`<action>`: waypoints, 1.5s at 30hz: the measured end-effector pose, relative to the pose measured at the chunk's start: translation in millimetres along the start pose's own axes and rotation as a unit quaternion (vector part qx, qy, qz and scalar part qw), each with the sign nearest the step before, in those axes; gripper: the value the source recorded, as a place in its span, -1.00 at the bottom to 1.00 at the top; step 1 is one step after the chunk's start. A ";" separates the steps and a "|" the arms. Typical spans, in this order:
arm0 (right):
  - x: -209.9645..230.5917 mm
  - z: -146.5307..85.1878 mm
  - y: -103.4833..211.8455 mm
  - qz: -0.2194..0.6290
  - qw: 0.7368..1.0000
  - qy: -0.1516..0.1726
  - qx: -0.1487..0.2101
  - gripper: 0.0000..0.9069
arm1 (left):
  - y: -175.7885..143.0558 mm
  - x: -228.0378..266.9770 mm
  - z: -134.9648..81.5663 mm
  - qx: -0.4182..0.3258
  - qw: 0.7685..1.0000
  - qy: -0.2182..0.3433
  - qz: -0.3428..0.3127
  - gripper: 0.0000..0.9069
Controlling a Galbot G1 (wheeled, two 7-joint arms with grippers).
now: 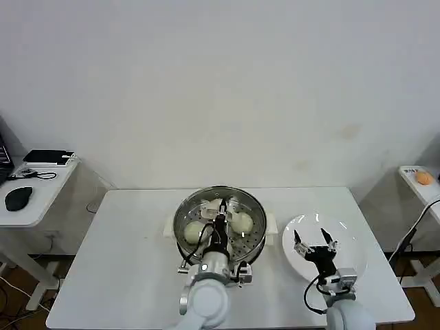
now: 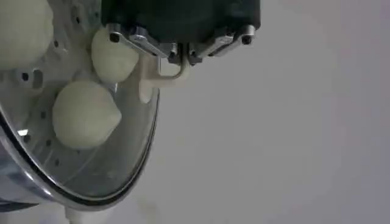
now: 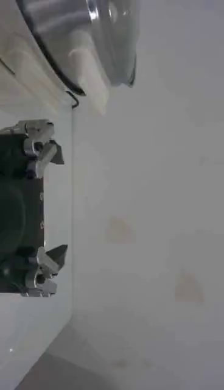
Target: Take steamed baozi put them in steamer then cover it.
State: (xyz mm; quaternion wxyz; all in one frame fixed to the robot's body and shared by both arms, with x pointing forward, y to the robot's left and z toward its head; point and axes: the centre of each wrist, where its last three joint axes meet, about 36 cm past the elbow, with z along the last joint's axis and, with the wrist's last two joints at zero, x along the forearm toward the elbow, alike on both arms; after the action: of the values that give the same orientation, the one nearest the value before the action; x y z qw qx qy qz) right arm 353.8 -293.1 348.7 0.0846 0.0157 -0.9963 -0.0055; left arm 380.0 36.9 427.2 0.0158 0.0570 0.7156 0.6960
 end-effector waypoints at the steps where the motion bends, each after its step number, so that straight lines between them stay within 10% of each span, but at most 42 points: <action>1: 0.0 0.0 -0.1 0.000 1.000 0.000 0.000 1.00 | 0.1 0.1 -0.1 0.001 1.000 0.000 0.000 -0.98; 2: 0.1 0.0 -0.1 0.000 1.000 0.000 0.000 1.00 | 0.2 0.2 -0.1 0.001 1.000 -0.001 0.001 -0.73; 3: 0.2 0.1 -0.2 0.000 1.000 0.000 0.000 1.00 | 0.4 0.4 -0.2 0.002 1.000 -0.001 0.001 0.82; 4: 0.3 0.2 -0.3 0.000 1.000 0.000 0.000 1.00 | 0.6 1.0 0.0 0.003 1.000 -0.001 0.002 1.00; 45: 2.3 -3.5 3.2 -0.008 1.000 0.003 0.007 1.00 | 42.9 56.6 47.8 0.066 0.998 -0.005 0.014 1.00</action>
State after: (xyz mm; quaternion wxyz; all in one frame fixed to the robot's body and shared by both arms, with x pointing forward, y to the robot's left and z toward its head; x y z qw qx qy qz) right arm 352.1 -290.0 352.6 0.0874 0.0242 -0.9959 0.0006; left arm 331.2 91.4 471.7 0.0060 0.0714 0.7591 0.6470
